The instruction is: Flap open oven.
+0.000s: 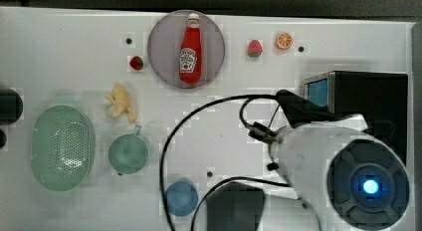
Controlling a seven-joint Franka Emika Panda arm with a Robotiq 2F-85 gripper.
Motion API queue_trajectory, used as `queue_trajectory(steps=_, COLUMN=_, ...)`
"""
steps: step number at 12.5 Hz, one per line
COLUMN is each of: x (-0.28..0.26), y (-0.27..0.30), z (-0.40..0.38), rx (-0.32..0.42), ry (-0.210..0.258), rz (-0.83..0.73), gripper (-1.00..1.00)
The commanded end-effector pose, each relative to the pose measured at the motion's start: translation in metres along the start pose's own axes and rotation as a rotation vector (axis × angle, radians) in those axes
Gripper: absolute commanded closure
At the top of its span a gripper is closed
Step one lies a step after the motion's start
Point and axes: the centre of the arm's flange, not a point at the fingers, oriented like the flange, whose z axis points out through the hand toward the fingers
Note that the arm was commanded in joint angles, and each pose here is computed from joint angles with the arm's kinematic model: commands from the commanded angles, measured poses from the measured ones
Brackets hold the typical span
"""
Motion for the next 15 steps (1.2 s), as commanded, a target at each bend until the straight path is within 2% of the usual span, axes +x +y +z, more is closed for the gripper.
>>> queue_trajectory(steps=1, x=0.008, y=0.041, z=0.035, rx=-0.002, ry=-0.013, rz=-0.158, gripper=0.65)
queue_trajectory(steps=3, x=0.016, y=0.056, z=0.054, rx=-0.025, ry=-0.009, rz=-0.244, gripper=0.65)
queue_trajectory(steps=6, x=0.036, y=0.083, z=0.078, rx=-0.037, ry=0.025, rz=-0.326, gripper=0.65)
queue_trajectory(steps=10, x=0.052, y=0.115, z=0.114, rx=-0.063, ry=0.026, rz=-0.297, gripper=0.65)
queue_trajectory(steps=15, x=0.066, y=0.122, z=0.156, rx=-0.105, ry=0.023, rz=-0.289, gripper=0.65)
